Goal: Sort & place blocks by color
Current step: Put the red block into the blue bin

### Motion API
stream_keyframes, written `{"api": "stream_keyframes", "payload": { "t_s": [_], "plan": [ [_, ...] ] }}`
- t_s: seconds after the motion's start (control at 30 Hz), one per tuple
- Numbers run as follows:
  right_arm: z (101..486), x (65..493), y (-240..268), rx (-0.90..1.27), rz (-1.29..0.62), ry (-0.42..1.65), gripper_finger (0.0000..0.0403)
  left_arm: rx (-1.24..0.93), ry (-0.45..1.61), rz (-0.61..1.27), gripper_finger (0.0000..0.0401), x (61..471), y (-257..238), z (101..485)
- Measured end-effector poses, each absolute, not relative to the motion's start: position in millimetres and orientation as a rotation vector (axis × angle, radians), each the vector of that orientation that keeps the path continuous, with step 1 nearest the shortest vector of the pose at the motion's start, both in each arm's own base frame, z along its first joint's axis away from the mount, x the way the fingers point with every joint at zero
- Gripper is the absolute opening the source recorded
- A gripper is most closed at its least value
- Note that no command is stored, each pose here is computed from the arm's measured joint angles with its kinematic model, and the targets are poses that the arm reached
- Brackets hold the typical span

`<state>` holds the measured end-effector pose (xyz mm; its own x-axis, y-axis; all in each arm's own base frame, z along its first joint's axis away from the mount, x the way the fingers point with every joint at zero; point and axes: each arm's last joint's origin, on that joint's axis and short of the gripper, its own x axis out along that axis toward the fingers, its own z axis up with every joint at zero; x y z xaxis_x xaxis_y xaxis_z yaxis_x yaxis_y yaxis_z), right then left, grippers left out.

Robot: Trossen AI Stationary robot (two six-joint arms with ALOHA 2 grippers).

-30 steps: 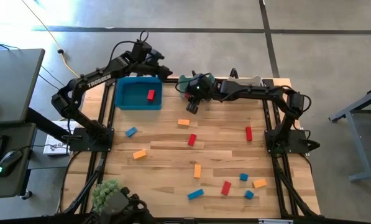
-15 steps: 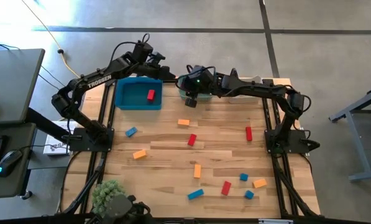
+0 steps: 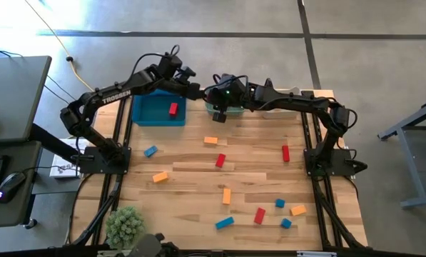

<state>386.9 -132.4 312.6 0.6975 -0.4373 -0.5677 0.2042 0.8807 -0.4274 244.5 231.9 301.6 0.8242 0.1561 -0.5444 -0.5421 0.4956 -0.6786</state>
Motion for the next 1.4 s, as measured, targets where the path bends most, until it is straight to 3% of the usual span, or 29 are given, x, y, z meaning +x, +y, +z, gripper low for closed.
{"api": "stream_keyframes", "payload": {
  "t_s": [0.73,1.4],
  "plan": [
    [317,395,-117,-0.367,-0.322,0.656,0.0112,-0.994,0.448,0.428,0.0182,252,225,302],
    [319,396,-119,-0.376,-0.382,0.635,0.0112,-0.914,0.453,0.408,0.0128,251,225,304]
  ]
}}
